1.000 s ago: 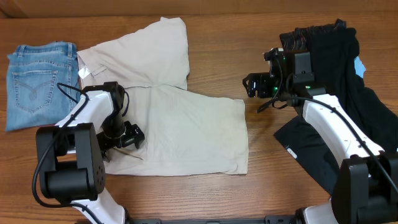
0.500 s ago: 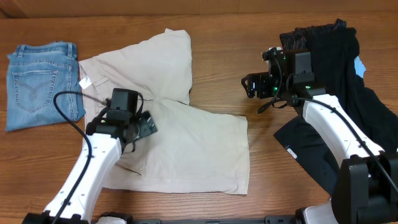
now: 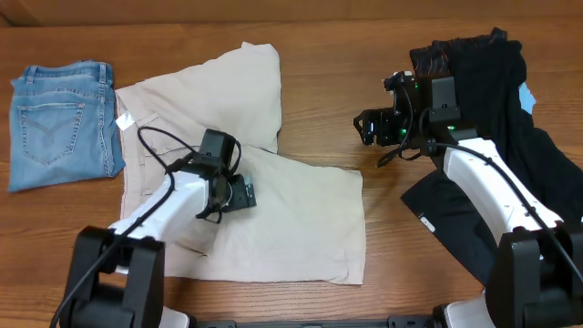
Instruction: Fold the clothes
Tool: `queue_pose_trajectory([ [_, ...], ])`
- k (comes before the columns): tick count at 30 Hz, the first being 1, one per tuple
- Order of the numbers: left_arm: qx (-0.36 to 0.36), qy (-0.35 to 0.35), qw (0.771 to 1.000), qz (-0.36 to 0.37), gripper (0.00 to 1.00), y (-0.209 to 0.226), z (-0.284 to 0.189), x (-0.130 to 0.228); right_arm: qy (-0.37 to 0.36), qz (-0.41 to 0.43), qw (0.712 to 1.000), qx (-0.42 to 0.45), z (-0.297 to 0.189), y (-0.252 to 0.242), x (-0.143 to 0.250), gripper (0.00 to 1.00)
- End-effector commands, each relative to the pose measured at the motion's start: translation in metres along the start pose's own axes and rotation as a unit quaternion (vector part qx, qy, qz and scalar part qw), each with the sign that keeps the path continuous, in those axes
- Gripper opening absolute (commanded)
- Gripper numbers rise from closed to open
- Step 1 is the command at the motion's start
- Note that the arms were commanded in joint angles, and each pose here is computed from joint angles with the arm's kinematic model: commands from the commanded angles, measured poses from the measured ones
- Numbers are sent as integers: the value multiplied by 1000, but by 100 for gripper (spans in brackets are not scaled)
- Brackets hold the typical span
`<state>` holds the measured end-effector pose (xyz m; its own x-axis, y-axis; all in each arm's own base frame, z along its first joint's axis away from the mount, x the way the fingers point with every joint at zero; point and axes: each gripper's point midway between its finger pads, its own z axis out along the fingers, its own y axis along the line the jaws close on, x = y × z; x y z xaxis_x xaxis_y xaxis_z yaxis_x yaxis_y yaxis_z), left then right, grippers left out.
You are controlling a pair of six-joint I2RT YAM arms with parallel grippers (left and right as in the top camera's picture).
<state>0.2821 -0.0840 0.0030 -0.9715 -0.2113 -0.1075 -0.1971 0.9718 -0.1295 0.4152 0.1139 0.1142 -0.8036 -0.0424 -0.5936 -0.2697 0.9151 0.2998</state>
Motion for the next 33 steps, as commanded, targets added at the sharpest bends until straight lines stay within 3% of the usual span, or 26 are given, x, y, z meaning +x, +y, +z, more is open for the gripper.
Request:
queue_pose_trajectory([
  [1,-4,112,994,-11,85,7,6,49,-1,-3,1000,-4,0,1,-1,91],
  [5,-75,219,971,-58,87,35,-13,102,-1,-3,1000,-4,0,1,-1,91],
  [10,-122,289,947,-65,91,53,-33,137,0,-3,1000,-6,0,2,0,91],
  [16,-159,213,963,-42,93,62,-35,100,23,-1,992,-128,-4,48,10,90],
  [24,-101,50,993,-35,97,28,-89,19,86,29,982,-168,26,92,41,86],
  [29,-112,11,993,-34,100,32,-100,7,123,32,971,-201,69,119,68,84],
  [33,-106,-15,994,-36,100,29,-99,-5,104,27,969,-222,93,137,67,82],
])
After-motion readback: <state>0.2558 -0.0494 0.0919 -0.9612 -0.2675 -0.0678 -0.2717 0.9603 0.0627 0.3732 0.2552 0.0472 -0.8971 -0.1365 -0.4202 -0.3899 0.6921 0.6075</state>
